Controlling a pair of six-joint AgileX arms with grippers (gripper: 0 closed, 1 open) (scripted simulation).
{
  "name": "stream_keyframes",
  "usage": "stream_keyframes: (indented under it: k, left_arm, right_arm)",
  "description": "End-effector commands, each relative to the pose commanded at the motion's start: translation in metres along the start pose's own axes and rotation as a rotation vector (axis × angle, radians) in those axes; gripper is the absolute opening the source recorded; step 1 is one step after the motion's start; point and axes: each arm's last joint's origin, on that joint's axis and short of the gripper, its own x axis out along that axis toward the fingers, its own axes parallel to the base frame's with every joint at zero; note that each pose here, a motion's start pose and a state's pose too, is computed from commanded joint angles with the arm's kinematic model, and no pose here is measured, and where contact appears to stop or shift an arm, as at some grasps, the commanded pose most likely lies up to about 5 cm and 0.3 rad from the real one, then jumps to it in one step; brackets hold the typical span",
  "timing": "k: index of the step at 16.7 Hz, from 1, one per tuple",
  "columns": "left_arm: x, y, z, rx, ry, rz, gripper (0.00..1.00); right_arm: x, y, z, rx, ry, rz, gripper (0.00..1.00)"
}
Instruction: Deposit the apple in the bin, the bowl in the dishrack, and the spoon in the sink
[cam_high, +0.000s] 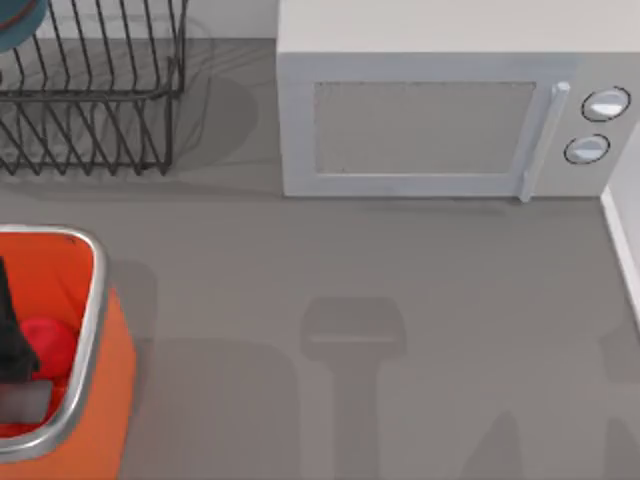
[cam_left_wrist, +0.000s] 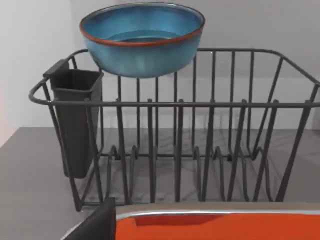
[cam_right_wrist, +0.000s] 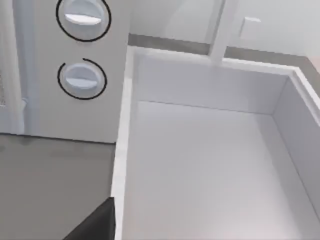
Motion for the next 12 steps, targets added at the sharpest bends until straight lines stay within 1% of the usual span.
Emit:
stream_keyframes:
  k: [3, 5, 8, 10, 12]
  left_arm:
    - [0.0, 0.0, 0.0, 0.0, 0.0, 0.0, 1.0]
    - [0.0, 0.0, 0.0, 0.0, 0.0, 0.0, 1.0]
    - [0.0, 0.0, 0.0, 0.0, 0.0, 0.0, 1.0]
    - [0.0, 0.0, 0.0, 0.0, 0.0, 0.0, 1.0]
    - [0.0, 0.0, 0.0, 0.0, 0.0, 0.0, 1.0]
  right_arm:
    - [0.012, -0.01, 0.011, -0.109, 0.303, 0.005, 1.0]
    - [0.025, -0.019, 0.015, -0.17, 0.534, 0.042, 1.0]
    - [0.045, -0.035, 0.02, -0.23, 0.836, 0.136, 1.0]
    - [0.057, -0.046, 0.022, -0.25, 0.989, 0.209, 1.0]
    - [0.069, -0.056, 0.024, -0.257, 1.108, 0.283, 1.0]
